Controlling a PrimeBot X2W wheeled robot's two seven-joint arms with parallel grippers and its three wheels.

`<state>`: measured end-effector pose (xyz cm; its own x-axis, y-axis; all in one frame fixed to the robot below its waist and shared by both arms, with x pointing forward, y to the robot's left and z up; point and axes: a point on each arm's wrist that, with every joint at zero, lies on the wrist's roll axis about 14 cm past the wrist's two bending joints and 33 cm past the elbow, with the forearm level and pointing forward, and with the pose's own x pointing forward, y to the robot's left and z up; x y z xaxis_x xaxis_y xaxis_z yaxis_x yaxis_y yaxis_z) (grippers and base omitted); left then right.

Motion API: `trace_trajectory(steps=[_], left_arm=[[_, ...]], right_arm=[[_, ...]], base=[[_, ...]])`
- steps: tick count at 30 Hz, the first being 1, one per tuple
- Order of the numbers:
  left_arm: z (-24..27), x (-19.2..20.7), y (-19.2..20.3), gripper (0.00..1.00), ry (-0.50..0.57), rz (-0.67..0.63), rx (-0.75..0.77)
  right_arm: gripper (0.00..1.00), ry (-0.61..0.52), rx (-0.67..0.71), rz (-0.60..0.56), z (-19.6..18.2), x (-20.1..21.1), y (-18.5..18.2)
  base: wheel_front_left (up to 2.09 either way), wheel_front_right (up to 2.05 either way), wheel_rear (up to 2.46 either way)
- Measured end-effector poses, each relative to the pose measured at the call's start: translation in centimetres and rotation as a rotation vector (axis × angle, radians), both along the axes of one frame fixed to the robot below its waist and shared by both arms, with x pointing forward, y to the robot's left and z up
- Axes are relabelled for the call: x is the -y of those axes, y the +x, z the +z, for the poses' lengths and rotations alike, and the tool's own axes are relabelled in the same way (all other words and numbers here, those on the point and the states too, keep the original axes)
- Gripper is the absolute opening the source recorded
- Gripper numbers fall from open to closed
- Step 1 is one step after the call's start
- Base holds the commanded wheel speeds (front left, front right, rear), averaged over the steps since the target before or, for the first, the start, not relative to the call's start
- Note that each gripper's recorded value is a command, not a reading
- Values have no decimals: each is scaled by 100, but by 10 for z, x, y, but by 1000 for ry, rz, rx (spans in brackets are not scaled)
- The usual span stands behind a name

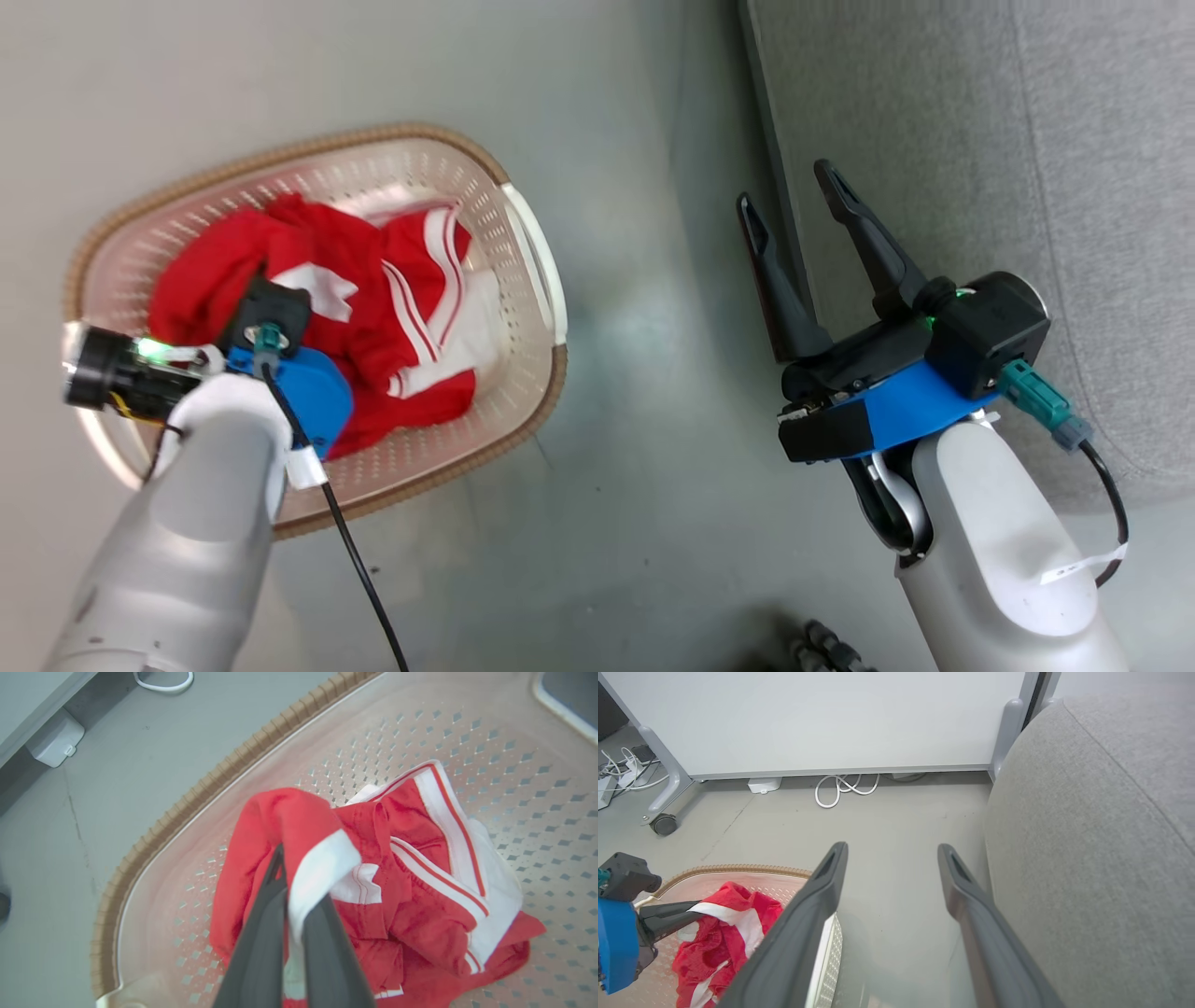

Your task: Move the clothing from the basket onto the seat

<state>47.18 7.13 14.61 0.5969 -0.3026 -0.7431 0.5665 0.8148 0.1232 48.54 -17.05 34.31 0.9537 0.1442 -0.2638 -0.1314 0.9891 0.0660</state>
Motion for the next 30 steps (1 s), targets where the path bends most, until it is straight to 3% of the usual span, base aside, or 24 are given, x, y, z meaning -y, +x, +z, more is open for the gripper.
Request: trace_trajectory(steps=[18,30], left_arm=[[180,39,-8,0,-302,8,276],[311,74,-31,0,-445,-118,533]], right_arm=[[100,3,117,22,77,-17,-41],[100,19,230,64,134,-36,-75]], base=[[0,0,0],[0,0,0]])
